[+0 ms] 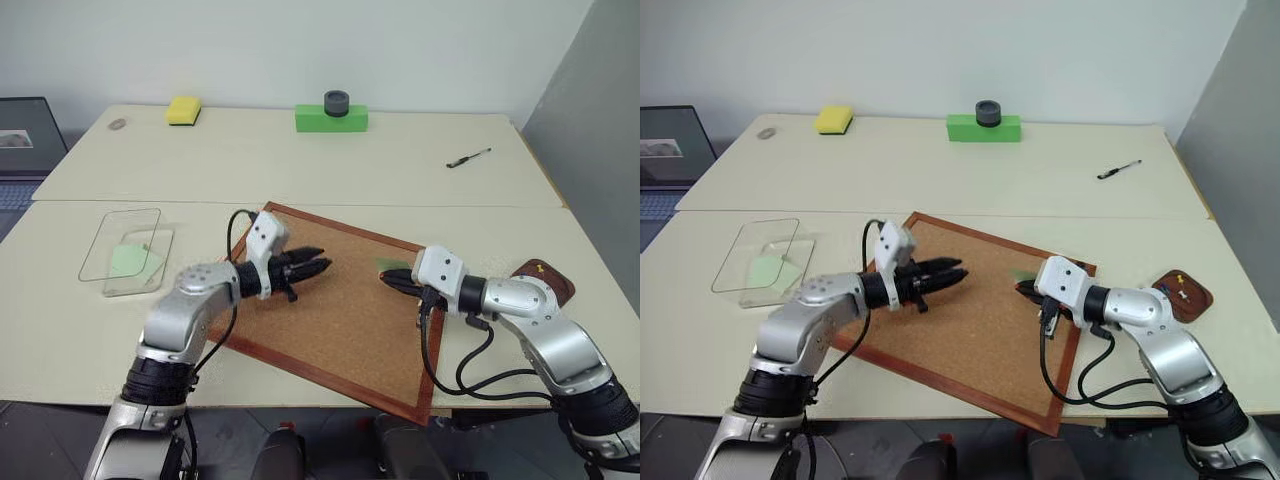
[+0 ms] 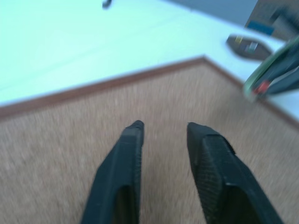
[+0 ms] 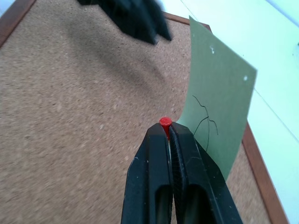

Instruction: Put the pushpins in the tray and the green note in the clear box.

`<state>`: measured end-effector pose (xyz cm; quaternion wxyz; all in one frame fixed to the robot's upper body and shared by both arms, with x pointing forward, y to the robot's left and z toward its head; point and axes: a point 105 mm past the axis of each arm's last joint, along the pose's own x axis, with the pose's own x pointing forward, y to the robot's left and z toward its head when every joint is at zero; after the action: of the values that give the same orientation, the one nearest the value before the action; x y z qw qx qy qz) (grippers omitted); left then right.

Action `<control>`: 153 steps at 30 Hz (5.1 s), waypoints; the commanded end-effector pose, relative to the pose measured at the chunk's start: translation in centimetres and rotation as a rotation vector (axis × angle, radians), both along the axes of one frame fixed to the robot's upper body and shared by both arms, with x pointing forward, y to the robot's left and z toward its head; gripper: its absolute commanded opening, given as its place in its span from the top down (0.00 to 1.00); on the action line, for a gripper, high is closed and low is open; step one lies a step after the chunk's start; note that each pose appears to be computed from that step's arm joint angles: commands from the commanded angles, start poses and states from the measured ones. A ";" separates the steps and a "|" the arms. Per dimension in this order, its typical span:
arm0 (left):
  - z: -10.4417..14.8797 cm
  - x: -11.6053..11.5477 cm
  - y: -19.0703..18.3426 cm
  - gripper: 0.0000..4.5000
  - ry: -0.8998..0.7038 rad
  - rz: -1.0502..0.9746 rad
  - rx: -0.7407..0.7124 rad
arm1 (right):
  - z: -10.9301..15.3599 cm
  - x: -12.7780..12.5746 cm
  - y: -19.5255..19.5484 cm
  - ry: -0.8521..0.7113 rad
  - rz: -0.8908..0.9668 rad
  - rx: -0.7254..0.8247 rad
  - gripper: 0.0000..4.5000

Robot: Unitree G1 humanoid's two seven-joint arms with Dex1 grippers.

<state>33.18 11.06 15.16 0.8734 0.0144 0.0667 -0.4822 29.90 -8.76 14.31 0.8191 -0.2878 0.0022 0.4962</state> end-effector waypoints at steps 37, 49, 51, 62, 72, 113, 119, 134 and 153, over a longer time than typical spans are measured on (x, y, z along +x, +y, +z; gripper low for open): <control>4.0 -0.1 -6.1 0.76 -0.070 -0.341 -0.118 | 4.6 0.2 3.0 -0.101 0.117 0.092 1.00; 2.9 0.3 -6.4 0.99 -0.084 -0.326 -0.092 | 5.2 -0.1 3.0 -0.136 0.128 0.101 1.00; 2.7 0.3 -6.4 0.99 -0.089 -0.321 -0.086 | 5.3 -0.2 3.1 -0.147 0.130 0.107 1.00; 1.7 1.4 -6.1 0.99 -0.122 -0.257 -0.049 | 6.8 -1.7 3.2 -0.210 0.118 0.164 1.00; 2.8 1.9 -5.4 0.99 -0.153 -0.202 -0.067 | 7.4 -1.8 -1.8 -0.215 -0.128 0.186 1.00; 3.1 -0.3 -6.7 1.00 -0.168 -0.232 -0.067 | -0.8 0.2 -24.4 0.018 -0.970 -0.189 0.37; 4.1 0.7 -6.1 1.00 -0.221 -0.170 -0.036 | 3.3 -0.4 -20.3 -0.077 -0.743 -0.100 0.15; 7.7 2.6 5.3 1.00 -0.432 0.351 0.322 | 9.9 -0.6 0.7 -0.086 0.093 0.311 0.15; 4.9 -0.6 22.6 1.00 -0.299 0.837 0.788 | 9.2 1.2 8.9 -0.059 0.360 0.280 0.15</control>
<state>32.90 32.57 17.83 0.9185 0.3631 0.1442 -0.0600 31.58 -0.23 22.16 0.7606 -0.1719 -0.1126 0.6158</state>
